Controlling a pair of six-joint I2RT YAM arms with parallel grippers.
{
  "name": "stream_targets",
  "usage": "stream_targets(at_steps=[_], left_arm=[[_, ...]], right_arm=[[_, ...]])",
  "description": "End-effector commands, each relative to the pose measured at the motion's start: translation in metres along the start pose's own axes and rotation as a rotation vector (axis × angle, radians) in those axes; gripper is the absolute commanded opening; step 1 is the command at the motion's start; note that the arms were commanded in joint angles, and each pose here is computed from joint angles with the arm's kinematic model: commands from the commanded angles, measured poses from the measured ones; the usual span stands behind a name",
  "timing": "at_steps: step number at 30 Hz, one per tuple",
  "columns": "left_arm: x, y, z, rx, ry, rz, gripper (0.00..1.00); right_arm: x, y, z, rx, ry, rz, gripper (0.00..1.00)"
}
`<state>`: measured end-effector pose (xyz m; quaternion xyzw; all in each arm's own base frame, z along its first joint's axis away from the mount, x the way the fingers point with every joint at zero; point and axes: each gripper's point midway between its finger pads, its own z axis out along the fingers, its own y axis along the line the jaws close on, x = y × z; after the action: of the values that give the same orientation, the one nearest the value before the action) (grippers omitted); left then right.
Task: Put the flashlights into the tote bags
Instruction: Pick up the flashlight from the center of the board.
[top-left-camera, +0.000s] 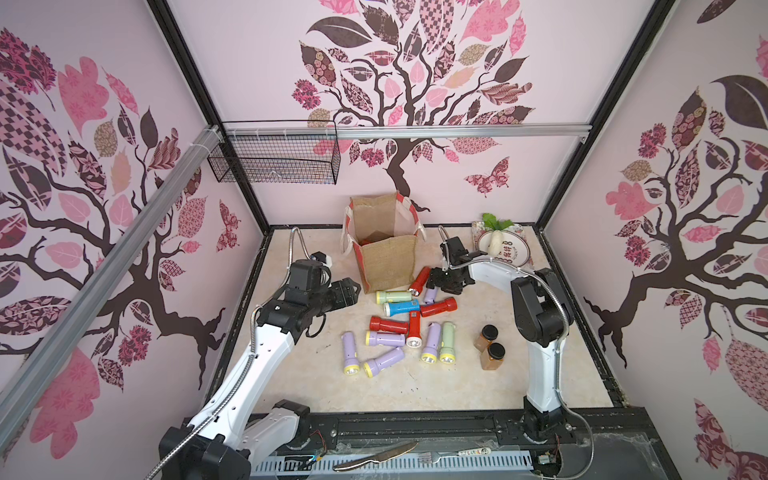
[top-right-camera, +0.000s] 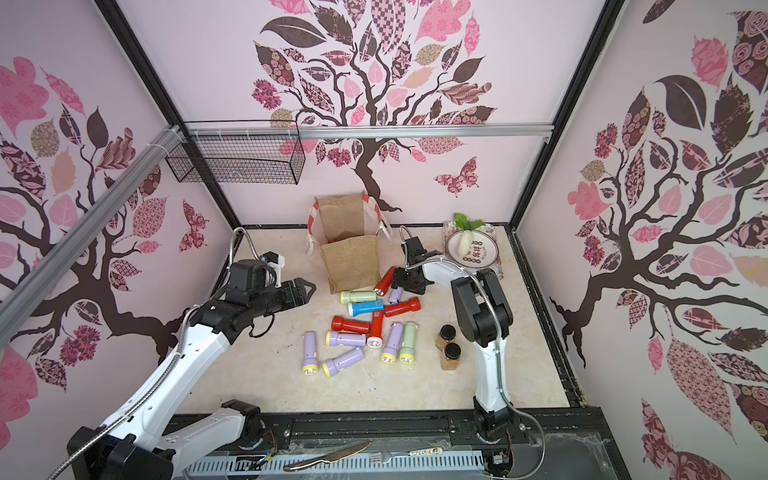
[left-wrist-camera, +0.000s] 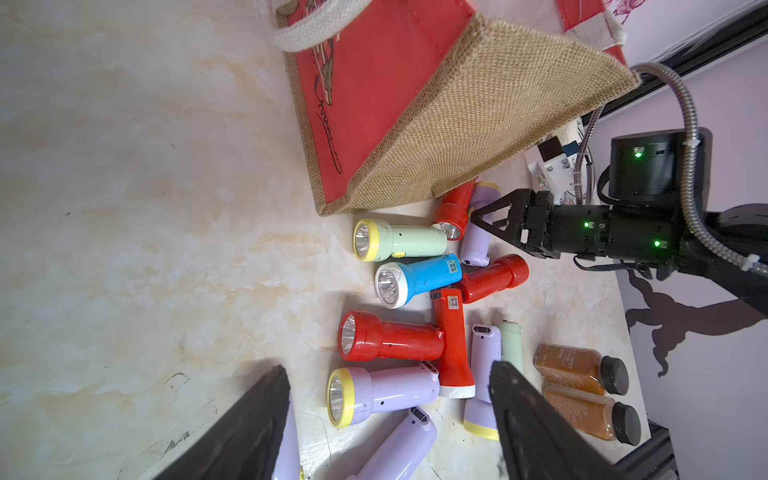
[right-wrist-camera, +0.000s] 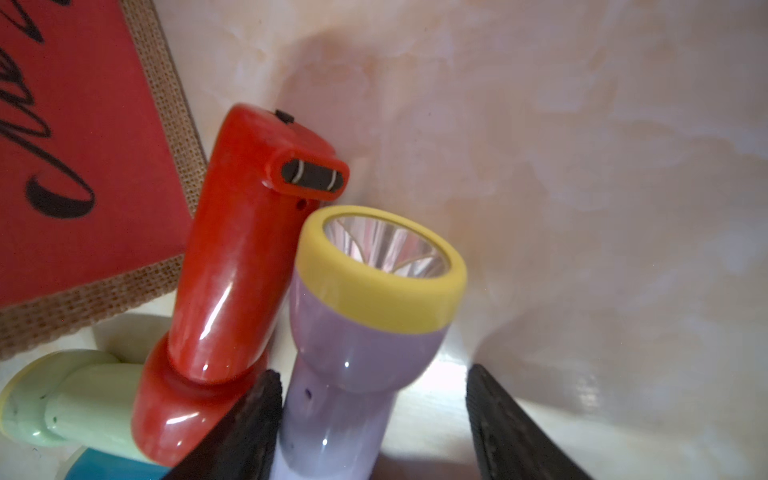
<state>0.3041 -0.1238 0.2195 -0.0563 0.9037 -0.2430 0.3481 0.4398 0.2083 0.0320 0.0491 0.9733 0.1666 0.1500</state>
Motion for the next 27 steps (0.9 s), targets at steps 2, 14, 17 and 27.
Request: stream_targets(at_steps=[2, 14, 17, 27], left_arm=[[0.005, 0.003, 0.003, 0.000, -0.007, 0.002, 0.79], [0.003, 0.002, 0.005, 0.005, -0.009, 0.001, 0.79], [0.001, 0.000, 0.005, 0.010, -0.010, 0.002, 0.79], [-0.003, -0.010, 0.005, 0.058, -0.010, 0.009, 0.79]], right_arm=[[0.001, -0.007, 0.015, 0.059, 0.014, -0.029, 0.68], [-0.001, -0.011, 0.011, 0.084, -0.010, -0.067, 0.50], [-0.003, -0.010, 0.007, 0.077, -0.029, -0.081, 0.45], [-0.012, 0.007, -0.014, 0.004, -0.088, -0.162, 0.22]])
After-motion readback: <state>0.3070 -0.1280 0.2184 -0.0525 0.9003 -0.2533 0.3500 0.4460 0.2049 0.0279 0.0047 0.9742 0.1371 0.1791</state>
